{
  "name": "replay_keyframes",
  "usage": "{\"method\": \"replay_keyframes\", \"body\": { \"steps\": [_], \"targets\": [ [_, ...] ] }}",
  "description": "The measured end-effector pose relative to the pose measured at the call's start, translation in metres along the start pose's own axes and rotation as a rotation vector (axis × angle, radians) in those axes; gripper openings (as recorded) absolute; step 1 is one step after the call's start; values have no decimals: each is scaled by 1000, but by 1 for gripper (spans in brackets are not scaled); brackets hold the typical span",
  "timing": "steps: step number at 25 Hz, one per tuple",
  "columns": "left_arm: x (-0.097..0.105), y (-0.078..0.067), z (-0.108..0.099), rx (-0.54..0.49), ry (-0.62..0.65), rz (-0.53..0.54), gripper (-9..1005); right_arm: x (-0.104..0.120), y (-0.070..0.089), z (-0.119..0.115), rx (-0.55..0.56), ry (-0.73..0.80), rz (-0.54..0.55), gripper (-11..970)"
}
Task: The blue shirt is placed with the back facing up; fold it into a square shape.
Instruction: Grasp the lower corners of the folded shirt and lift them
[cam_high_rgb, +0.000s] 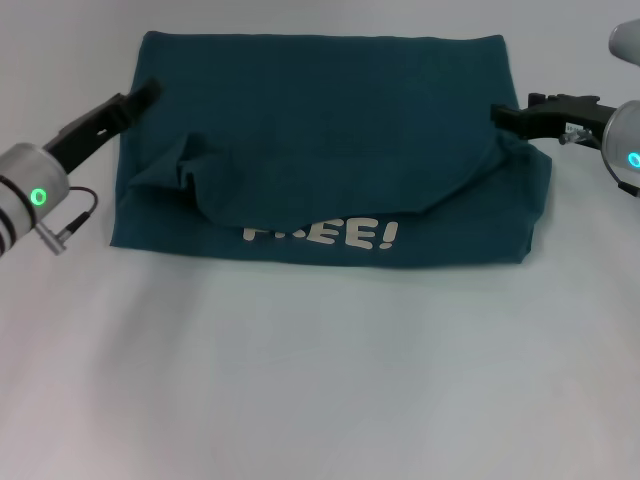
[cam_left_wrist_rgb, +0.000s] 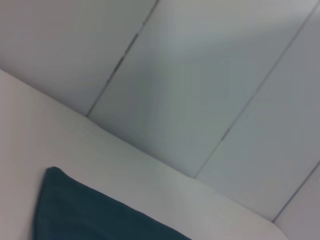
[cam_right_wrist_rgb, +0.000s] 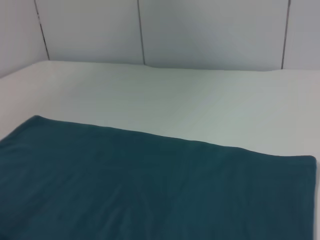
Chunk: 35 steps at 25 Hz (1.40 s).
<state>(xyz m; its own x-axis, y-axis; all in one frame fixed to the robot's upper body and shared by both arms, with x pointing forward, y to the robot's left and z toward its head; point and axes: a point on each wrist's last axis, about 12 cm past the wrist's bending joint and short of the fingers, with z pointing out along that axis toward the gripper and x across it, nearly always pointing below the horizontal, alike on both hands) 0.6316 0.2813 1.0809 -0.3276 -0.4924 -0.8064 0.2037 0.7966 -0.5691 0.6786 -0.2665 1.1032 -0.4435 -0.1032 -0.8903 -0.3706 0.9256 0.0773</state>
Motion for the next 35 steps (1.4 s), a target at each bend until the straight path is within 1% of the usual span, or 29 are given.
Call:
{"method": "replay_keyframes", "body": {
  "steps": [1,5,8,11,16,18,19,20,22,26,30,35],
  "targets": [
    [0,3,-3,-1,-3,-6,568,-1,0,-1,-10,2,9,507],
    [-1,11,-19,34,-18,-13,686,-2,-4,-9,-87,18,62,547],
    [0,16,-31,59,-14,-14,775,-1,-6,-21,-158,33,118,576],
    [3,20,-42,80,3,9,801,4,-8,-34,-219,47,166,606],
    [10,22,-55,105,60,74,835,14,-10,-55,-315,74,228,606],
    [13,23,-58,107,86,105,835,19,-12,-63,-342,86,255,607],
    [14,24,-60,106,96,117,835,23,-17,-70,-355,98,283,607],
    [15,25,-62,105,113,138,835,23,-17,-70,-355,98,283,607],
    [18,25,-63,100,149,180,835,28,-21,-76,-354,109,311,607],
    [24,30,-63,58,211,257,836,35,-27,-81,-342,122,347,606],
    [29,33,-59,3,239,323,836,41,-27,-83,-339,131,373,603],
    [36,35,-52,-58,268,399,836,43,-25,-83,-342,135,391,600]
  ]
}}
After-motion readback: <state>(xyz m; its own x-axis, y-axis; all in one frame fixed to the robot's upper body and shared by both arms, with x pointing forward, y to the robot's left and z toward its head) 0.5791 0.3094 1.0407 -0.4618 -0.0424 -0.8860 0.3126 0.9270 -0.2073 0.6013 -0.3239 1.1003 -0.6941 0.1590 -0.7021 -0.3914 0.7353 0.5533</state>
